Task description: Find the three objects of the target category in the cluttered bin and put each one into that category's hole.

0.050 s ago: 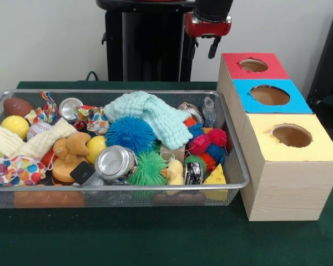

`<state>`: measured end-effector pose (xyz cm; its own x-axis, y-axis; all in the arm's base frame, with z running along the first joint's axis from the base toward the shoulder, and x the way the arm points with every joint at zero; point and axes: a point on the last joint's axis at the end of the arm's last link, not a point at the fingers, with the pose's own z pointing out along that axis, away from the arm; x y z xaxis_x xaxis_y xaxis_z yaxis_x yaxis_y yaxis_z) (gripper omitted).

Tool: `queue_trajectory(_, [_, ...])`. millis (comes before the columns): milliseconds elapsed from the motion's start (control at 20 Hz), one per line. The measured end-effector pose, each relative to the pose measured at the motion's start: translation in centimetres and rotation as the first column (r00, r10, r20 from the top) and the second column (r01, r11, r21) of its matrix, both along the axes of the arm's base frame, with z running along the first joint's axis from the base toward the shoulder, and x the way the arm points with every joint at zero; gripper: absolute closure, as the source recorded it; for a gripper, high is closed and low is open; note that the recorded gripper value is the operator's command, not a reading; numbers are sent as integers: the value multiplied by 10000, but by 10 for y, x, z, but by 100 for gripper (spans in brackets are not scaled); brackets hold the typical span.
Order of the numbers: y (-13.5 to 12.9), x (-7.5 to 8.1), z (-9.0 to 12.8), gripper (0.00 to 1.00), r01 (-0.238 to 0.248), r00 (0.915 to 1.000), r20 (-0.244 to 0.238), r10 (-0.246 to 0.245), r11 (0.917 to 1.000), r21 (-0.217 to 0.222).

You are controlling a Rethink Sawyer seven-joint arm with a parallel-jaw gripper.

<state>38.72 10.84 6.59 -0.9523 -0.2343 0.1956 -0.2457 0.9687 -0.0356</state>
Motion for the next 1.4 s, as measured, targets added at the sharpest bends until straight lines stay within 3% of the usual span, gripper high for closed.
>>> queue_trajectory(700, [-2, 62, -11, 0, 359, 9990, -249, -361, 9993, -100])
queue_trajectory(1400, [6, 104, -28, 0, 482, 9988, -20, -482, 9988, -67])
